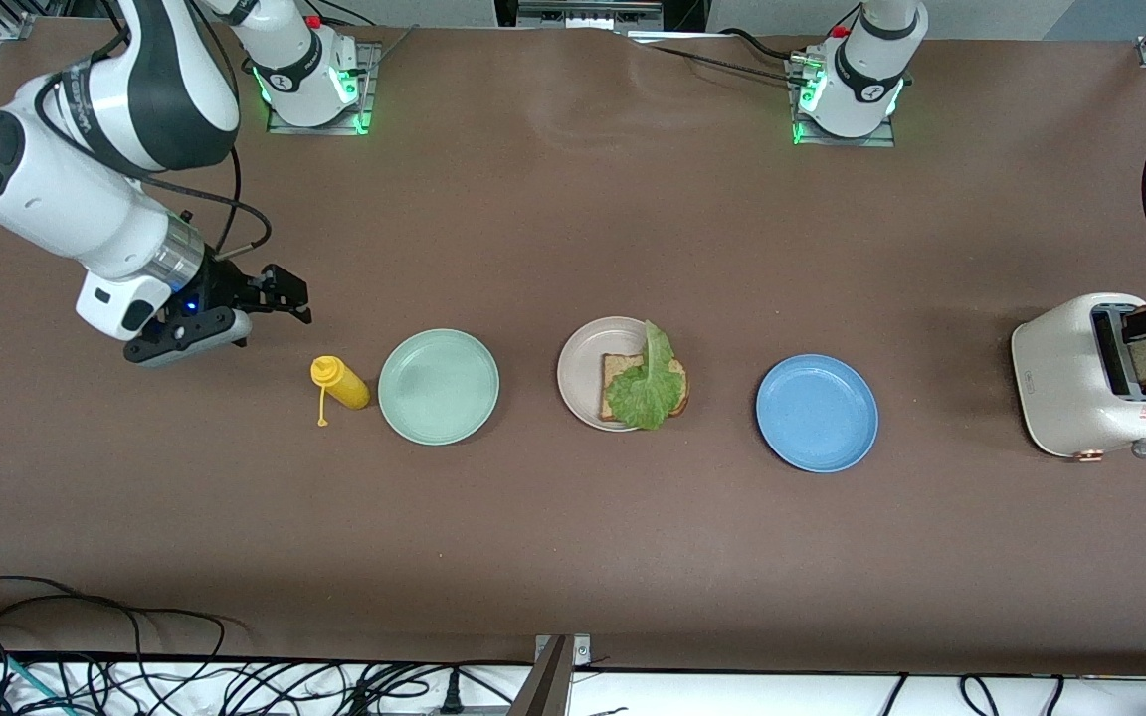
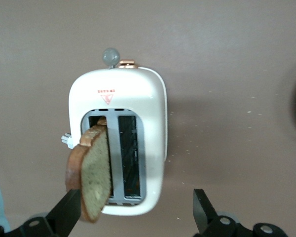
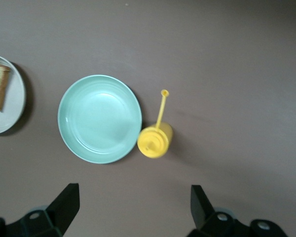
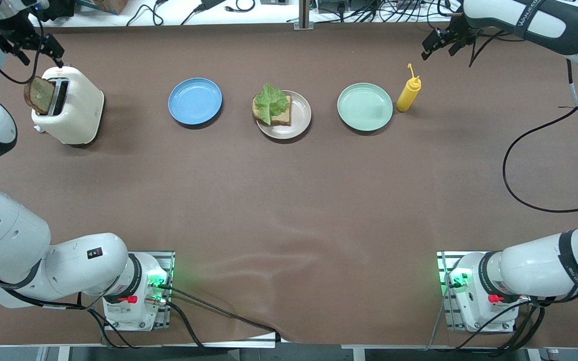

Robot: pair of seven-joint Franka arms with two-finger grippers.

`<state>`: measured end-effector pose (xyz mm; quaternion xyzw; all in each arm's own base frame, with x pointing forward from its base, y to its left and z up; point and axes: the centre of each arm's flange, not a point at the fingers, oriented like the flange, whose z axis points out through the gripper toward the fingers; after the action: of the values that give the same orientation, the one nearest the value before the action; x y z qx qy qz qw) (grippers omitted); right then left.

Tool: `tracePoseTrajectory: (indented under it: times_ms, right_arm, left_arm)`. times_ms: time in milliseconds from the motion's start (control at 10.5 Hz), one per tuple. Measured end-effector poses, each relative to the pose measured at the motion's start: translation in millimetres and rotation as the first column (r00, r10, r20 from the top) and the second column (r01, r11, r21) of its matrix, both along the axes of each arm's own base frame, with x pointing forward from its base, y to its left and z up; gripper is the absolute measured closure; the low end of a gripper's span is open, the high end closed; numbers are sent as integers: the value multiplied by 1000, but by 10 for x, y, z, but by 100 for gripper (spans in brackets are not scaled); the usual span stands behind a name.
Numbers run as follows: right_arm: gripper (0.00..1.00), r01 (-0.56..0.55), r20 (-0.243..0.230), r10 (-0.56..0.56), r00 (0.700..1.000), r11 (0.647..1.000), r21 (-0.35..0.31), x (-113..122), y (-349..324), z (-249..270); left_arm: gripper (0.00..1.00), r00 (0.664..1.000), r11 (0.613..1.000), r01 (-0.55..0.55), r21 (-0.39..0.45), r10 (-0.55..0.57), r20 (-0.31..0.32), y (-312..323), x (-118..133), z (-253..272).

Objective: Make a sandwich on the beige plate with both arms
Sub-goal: 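Withdraw the right gripper while the left gripper reaches the toaster bread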

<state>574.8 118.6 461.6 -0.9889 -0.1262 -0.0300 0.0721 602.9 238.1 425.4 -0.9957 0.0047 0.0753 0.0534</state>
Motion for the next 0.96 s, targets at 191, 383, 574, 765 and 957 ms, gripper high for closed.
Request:
tracePoseTrajectory:
  times_ms: [191, 383, 574, 765, 957]
  right_arm:
    - [0, 88, -57, -91, 994, 995, -56, -133, -162, 253]
    - [0, 184, -90, -194, 977, 977, -110, -227, -286, 443]
    - [0, 206, -95, -222, 971, 967, -153, -313, -343, 578]
    - [0, 202, -73, -224, 972, 951, -235, -358, -469, 659]
    - [0, 262, -54, -282, 958, 935, -240, -310, -804, 750]
  left_arm:
    - [0, 1000, 1000, 4, -6, -4, 7, 406, -59, -219]
    - [0, 1000, 1000, -19, -19, 18, -16, 679, -153, -441]
    - [1, 998, 999, -40, -28, 39, -39, 726, -174, -588]
    - [29, 995, 996, -79, -32, 76, -65, 689, -188, -637]
    - [53, 994, 996, -83, -33, 81, -70, 682, -189, -632]
